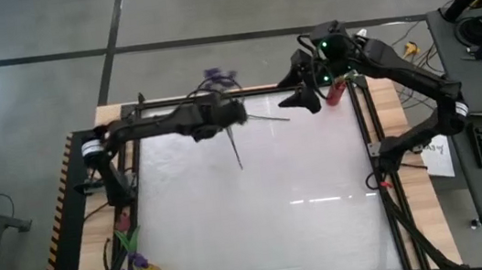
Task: Sort flowers into vase by color
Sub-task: Put the purple flowers into the yellow flower vase
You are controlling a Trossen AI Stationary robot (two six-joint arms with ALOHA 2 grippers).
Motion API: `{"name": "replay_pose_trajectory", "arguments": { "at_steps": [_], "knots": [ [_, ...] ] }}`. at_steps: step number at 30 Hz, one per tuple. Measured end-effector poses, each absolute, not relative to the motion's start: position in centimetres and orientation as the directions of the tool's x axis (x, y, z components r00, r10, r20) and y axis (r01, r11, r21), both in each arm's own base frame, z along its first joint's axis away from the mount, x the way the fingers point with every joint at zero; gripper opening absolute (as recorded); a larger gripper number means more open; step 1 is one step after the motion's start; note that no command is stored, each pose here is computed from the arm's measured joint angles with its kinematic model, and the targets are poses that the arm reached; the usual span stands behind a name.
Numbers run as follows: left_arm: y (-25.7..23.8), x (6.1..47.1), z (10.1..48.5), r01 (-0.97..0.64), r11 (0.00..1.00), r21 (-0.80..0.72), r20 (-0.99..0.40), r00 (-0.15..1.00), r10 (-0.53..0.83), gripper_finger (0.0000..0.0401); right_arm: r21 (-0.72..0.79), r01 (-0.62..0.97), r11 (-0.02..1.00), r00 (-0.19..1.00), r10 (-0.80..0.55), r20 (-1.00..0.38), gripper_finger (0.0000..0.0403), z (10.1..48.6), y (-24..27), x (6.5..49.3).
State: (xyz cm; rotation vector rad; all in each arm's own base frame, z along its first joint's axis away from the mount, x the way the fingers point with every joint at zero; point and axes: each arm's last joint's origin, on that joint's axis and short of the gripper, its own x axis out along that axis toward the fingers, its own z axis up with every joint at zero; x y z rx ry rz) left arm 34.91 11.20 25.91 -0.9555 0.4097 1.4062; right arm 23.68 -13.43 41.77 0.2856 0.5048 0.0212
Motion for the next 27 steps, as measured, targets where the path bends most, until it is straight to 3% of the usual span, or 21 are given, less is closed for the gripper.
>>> {"name": "replay_pose_trajectory", "arguments": {
  "at_steps": [5,10,16,21,24,27],
  "knots": [
    [7.2,35.9,30.7,-0.927,0.269,-0.263,-0.687,0.375,0.622,0.0000,0.292,0.009,0.956,0.870,0.136,-0.475,0.0345,41.7,-12.1,24.5],
    [3.3,33.6,34.7,-0.816,0.530,-0.232,-0.643,0.537,0.546,0.0000,0.283,0.043,0.958,0.896,0.088,-0.435,0.0345,42.6,-11.3,24.4],
    [-1.2,29.3,37.4,-0.547,0.833,-0.090,-0.596,0.699,0.395,0.0000,0.276,0.149,0.949,0.942,-0.051,-0.331,0.0345,44.8,-9.8,23.7],
    [-3.9,25.5,39.5,-0.179,0.982,-0.063,-0.421,0.897,0.136,0.0000,0.359,0.121,0.925,0.978,-0.048,-0.205,0.0345,46.6,-8.0,23.5],
    [-4.8,23.1,40.1,0.054,0.995,-0.090,-0.273,0.959,-0.076,0.0000,0.396,0.179,0.901,0.975,-0.107,-0.197,0.0345,46.7,-7.1,23.8],
    [-5.0,21.2,39.0,0.263,0.965,-0.012,-0.244,0.935,-0.258,0.0000,0.427,0.222,0.876,0.966,-0.139,-0.218,0.0345,46.4,-6.2,24.6]
  ]
}}
